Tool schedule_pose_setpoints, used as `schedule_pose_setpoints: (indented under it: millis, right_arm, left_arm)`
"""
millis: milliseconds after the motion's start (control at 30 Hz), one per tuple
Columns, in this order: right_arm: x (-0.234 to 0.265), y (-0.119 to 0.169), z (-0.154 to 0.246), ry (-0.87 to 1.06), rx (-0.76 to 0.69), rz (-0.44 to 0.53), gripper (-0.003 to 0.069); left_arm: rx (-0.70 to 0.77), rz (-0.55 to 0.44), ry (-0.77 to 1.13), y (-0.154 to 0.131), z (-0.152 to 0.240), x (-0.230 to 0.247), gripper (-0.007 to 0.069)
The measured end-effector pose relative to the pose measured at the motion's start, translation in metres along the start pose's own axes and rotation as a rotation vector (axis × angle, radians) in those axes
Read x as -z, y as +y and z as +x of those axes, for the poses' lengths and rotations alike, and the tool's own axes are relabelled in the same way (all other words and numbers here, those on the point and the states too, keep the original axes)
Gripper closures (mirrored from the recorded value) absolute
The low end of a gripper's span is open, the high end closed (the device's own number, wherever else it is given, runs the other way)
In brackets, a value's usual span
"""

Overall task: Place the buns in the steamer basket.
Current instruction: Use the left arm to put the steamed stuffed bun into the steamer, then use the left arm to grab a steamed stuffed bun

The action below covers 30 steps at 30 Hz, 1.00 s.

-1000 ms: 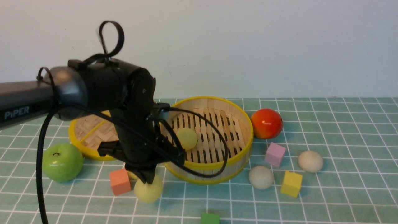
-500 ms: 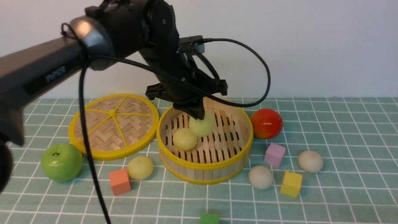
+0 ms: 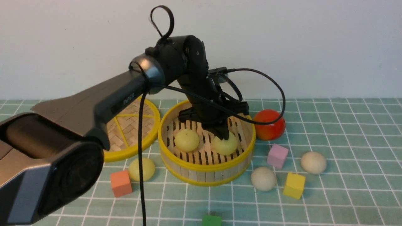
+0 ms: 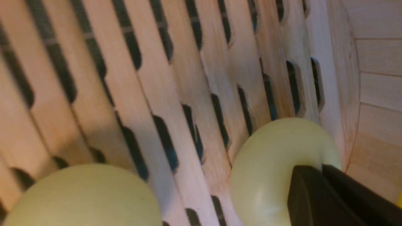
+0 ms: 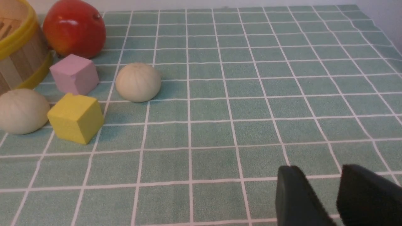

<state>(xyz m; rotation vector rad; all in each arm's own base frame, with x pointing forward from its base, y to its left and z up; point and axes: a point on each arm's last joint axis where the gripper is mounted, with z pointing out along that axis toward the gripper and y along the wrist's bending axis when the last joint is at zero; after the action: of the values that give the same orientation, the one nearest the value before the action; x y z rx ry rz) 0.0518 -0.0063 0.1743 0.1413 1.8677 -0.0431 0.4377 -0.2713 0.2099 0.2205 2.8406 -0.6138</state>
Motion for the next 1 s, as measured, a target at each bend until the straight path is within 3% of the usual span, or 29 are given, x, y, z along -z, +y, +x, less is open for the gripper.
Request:
schedule_pose_setpoints:
  millis: [233, 567, 767, 833, 933, 1000]
  right_arm:
    - [0.0, 0.0, 0.0, 0.0, 0.0, 0.0, 0.042]
    - [0.0, 0.0, 0.0, 0.0, 0.0, 0.0, 0.042]
    - [0.0, 0.0, 0.0, 0.0, 0.0, 0.0, 0.042]
    - [0.0, 0.0, 0.0, 0.0, 0.0, 0.0, 0.042]
    - [0.0, 0.0, 0.0, 0.0, 0.0, 0.0, 0.042]
    - [0.0, 0.0, 0.0, 0.0, 0.0, 0.0, 0.042]
  left_arm:
    - [-0.069, 0.014, 0.009, -0.023, 0.011, -0.007, 0.0632]
    - [-0.086, -0.016, 0.013, -0.023, 0.012, -0.007, 0.0613]
    - [-0.081, -0.099, 0.021, -0.019, 0.01, 0.001, 0.0493]
    - [-0.102, -0.137, 0.002, -0.021, 0.007, 0.017, 0.0374]
    - [-0.116, -0.143, -0.039, -0.026, 0.004, 0.038, 0.0287]
    - [-0.131, -0.136, -0.111, -0.034, 0.003, 0.077, 0.0218]
